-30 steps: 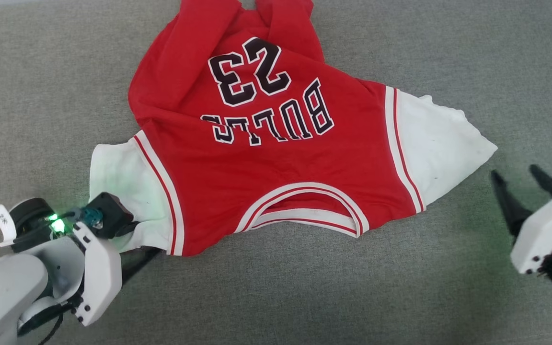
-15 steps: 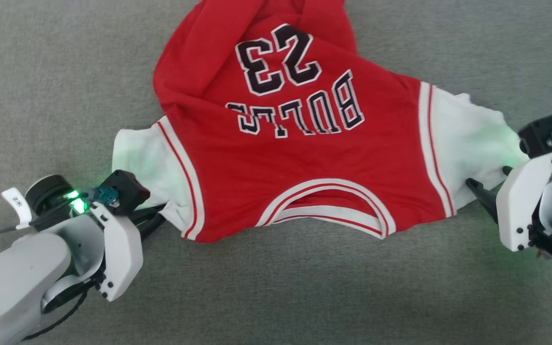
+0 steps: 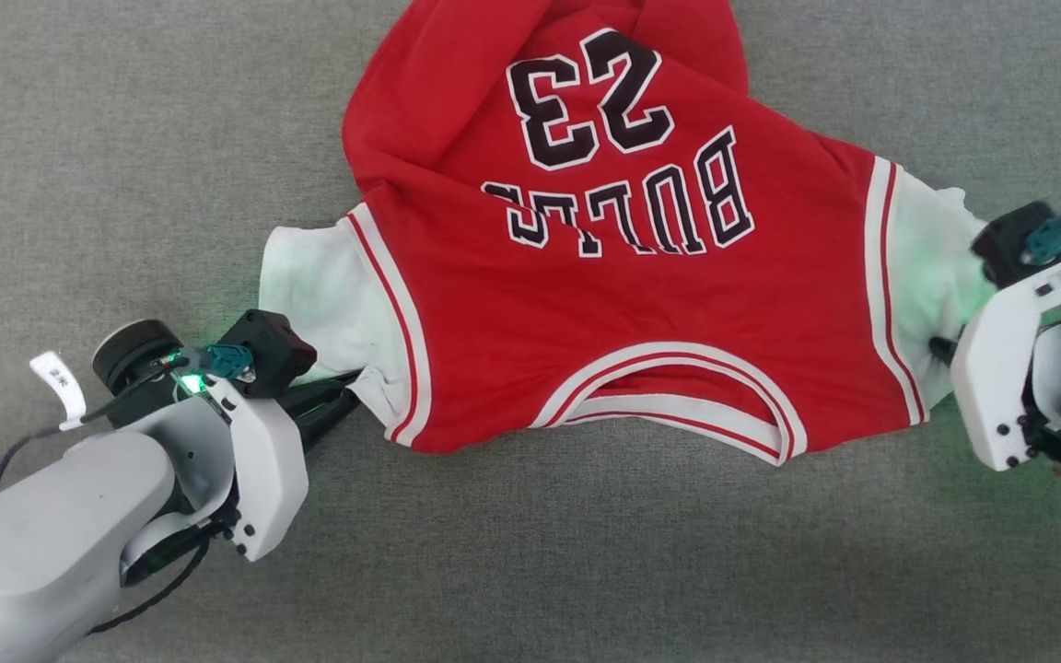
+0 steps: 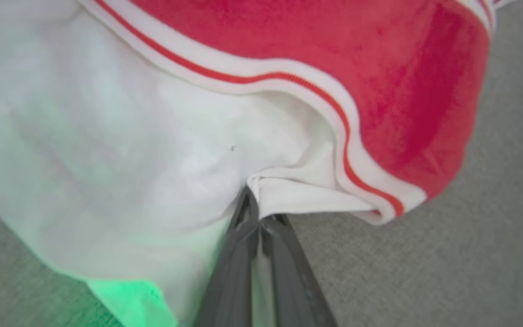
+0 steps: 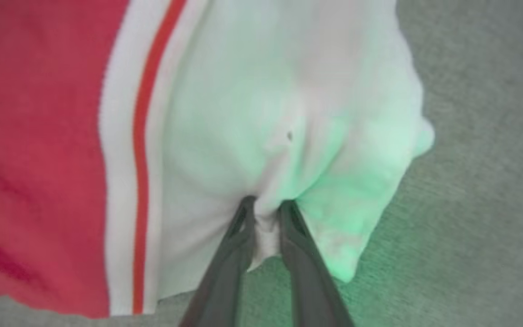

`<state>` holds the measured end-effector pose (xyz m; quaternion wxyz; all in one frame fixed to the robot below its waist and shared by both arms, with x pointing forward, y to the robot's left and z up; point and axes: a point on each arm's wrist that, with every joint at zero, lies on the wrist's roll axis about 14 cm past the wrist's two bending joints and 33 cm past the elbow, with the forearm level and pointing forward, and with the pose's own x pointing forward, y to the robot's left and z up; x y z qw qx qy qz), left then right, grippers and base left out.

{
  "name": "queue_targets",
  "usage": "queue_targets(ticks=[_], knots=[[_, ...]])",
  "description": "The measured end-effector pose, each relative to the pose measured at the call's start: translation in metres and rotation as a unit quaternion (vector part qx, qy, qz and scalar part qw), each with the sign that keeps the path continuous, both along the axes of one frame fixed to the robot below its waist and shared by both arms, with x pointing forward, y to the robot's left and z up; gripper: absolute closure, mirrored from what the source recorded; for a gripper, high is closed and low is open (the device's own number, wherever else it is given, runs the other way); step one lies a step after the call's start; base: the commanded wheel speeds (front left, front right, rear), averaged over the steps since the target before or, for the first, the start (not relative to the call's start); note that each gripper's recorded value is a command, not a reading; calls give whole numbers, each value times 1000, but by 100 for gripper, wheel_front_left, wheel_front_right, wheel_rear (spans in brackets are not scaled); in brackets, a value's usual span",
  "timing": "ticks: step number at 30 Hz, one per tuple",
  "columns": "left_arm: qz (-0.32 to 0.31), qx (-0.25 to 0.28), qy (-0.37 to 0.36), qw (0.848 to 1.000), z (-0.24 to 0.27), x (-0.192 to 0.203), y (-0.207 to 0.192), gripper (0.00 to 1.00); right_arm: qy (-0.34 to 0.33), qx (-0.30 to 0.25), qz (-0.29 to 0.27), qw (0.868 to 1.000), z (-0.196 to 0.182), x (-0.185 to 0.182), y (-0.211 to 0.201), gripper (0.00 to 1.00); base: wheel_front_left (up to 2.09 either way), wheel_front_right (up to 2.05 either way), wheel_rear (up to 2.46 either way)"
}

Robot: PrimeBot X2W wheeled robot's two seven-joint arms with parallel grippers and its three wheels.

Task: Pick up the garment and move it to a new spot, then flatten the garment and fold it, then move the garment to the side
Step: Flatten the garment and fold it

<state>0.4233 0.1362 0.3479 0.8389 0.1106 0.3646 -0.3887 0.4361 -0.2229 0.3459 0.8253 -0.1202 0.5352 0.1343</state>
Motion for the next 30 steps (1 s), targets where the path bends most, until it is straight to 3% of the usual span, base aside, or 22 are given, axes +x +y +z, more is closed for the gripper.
queue_targets(ticks=[8, 12, 15, 18, 24, 30], knots=[[40, -64, -32, 997, 19, 3, -6, 100, -62, 39, -32, 997, 17, 8, -2, 100, 0, 0, 0], [88, -153, -67, 982, 52, 13, -18, 100, -113, 80, -64, 988, 41, 14, -3, 100, 0, 0, 0], [120, -190, -97, 970, 79, 23, -10, 100, -151, 126, -96, 976, 67, 17, -3, 100, 0, 0, 0], [135, -213, -111, 961, 97, 26, -6, 100, -180, 130, -105, 969, 86, 18, -11, 100, 0, 0, 0], [172, -279, -150, 933, 146, 40, 3, 100, -257, 191, -129, 939, 140, 25, -10, 100, 0, 0, 0], [207, -300, -188, 912, 166, 76, 15, 100, -341, 244, -143, 897, 185, 67, 1, 100, 0, 0, 0]])
